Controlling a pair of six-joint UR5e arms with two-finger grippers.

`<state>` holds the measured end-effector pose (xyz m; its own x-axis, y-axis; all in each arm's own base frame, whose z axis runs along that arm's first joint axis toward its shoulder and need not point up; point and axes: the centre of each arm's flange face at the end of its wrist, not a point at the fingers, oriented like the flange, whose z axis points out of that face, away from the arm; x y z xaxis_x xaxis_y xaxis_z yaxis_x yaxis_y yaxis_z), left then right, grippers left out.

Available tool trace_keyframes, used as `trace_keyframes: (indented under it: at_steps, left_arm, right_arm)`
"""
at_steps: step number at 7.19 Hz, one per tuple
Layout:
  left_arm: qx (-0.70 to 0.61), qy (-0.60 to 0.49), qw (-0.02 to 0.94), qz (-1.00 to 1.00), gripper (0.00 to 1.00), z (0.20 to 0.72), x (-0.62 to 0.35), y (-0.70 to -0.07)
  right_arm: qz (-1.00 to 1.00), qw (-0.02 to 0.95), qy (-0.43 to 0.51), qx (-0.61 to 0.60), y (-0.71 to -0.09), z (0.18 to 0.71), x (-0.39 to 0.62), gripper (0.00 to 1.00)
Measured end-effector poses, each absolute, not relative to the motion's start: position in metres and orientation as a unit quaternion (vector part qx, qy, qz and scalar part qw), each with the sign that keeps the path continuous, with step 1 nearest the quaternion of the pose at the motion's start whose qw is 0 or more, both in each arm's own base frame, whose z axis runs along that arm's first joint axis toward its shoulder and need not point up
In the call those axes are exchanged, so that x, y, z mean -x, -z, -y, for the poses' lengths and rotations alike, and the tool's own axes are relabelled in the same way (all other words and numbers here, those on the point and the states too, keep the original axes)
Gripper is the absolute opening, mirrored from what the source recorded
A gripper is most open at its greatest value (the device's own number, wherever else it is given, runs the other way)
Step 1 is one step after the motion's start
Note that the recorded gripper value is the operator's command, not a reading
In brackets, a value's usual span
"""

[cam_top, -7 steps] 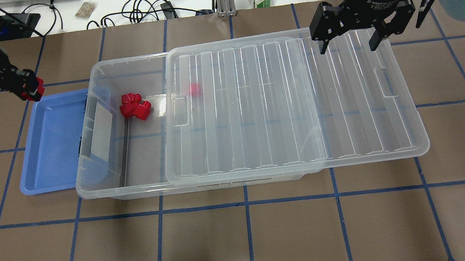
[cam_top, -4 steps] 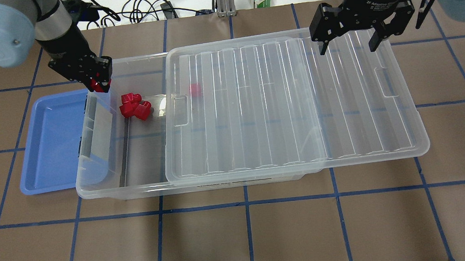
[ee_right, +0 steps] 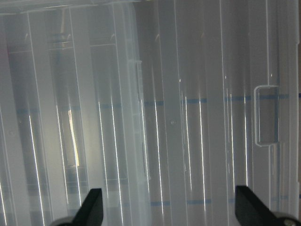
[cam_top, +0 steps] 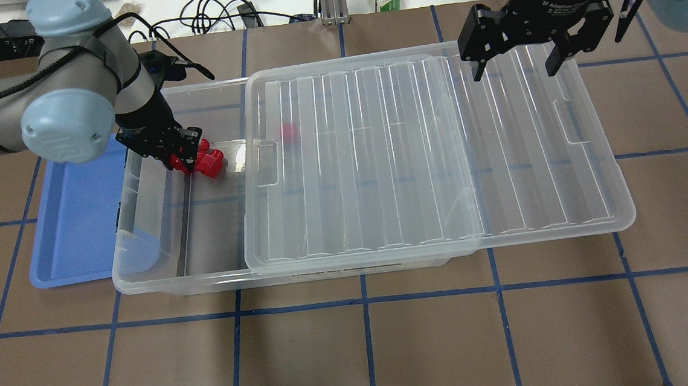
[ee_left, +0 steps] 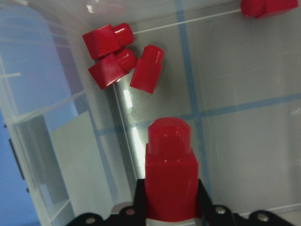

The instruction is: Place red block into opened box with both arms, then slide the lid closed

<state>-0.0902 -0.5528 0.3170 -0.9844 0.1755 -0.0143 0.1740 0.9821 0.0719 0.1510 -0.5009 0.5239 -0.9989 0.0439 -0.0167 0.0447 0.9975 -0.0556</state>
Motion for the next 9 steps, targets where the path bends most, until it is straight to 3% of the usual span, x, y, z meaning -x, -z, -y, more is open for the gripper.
trace_keyframes:
  at_steps: [5, 6, 7, 8, 9]
  left_arm:
    - [-0.082, -0.066, 0.005, -0.994, 0.0, 0.529, 0.089, -0.26]
    - [-0.08, -0.064, 0.005, -0.995, 0.22, 0.525, 0.088, -0.248]
    - [-0.079, -0.063, 0.005, -0.995, 0.39, 0.523, 0.087, -0.238]
    - [-0.078, -0.063, 0.005, -0.995, 0.73, 0.523, 0.086, -0.23]
    - [-0.078, -0.062, 0.005, -0.995, 1.0, 0.524, 0.086, -0.224]
  right_arm:
    - [-0.999, 0.008, 0.028, -0.022, -0.523, 0.501, -0.151, 1.0]
    - [-0.999, 0.008, 0.028, -0.022, -0.523, 0.501, -0.151, 1.0]
    - [-0.999, 0.007, 0.027, -0.023, -0.523, 0.501, -0.15, 1.0]
    - [-0.999, 0.007, 0.027, -0.023, -0.523, 0.502, -0.148, 1.0]
    - [-0.999, 0.004, 0.027, -0.019, -0.523, 0.504, -0.142, 1.0]
